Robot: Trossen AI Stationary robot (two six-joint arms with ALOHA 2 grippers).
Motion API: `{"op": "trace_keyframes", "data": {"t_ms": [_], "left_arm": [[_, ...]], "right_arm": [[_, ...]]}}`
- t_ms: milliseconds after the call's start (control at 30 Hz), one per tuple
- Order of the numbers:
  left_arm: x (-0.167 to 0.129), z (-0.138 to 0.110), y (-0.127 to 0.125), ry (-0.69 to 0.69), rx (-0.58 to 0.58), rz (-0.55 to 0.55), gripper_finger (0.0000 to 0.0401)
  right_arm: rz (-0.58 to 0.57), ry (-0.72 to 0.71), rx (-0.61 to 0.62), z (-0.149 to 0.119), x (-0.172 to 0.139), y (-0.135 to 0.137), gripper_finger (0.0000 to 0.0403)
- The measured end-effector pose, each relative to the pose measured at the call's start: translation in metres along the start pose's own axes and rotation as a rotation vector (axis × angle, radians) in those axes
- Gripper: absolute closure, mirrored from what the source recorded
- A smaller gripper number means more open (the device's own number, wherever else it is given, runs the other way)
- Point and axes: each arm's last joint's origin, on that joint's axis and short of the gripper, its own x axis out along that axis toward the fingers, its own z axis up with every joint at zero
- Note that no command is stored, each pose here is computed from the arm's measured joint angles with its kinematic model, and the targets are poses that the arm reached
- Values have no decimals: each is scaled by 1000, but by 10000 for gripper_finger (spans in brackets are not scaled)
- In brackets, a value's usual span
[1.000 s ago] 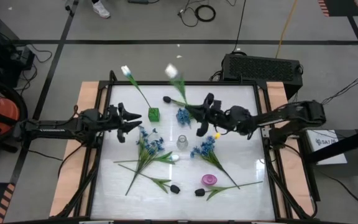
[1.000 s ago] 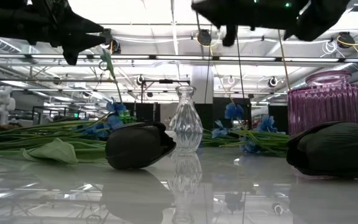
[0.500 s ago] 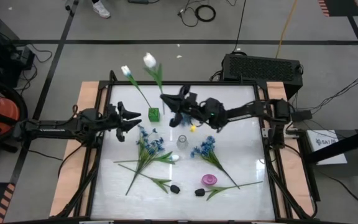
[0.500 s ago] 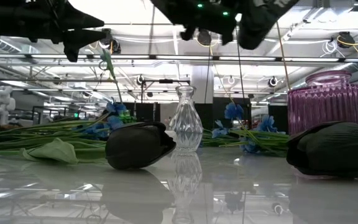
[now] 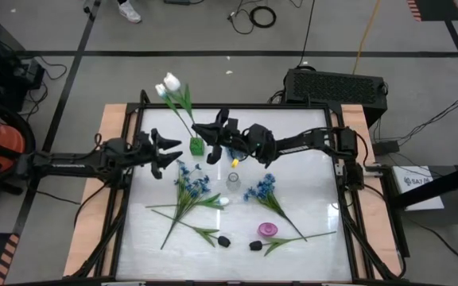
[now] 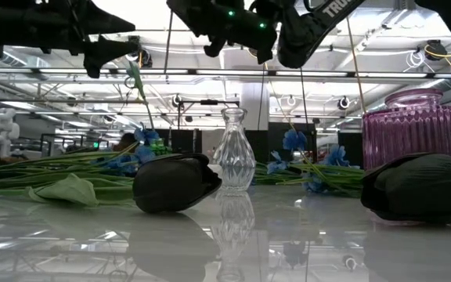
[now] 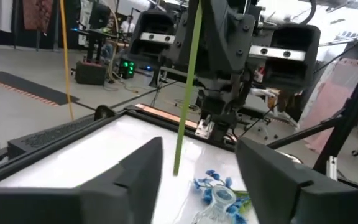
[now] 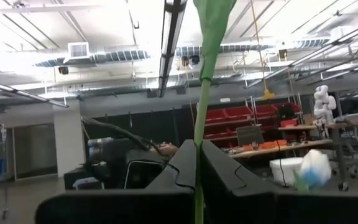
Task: Sort flowers into vase by color
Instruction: Put the right white flower into the green vase
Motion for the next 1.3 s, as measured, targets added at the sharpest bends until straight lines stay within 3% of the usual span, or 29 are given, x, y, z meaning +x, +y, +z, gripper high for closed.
{"op": "trace_keyframes", "data": {"t_ms": [167, 367, 700, 1067, 1300], "left_arm": [[9, -2, -1, -10, -1, -16, 115], [23, -9, -2, 6, 64, -28, 105], [39, -19, -9, -12, 178, -91, 142], [51, -31, -7, 6, 180, -79, 174], [53, -31, -4, 4, 181, -59, 218]], "right_arm": [[27, 3, 3, 1, 0, 2, 401], [83, 34, 4, -2, 0, 5, 401], [180, 75, -25, -5, -1, 9, 401], [164, 80, -26, -5, 0, 1, 401], [163, 84, -24, -5, 0, 1, 401]]}}
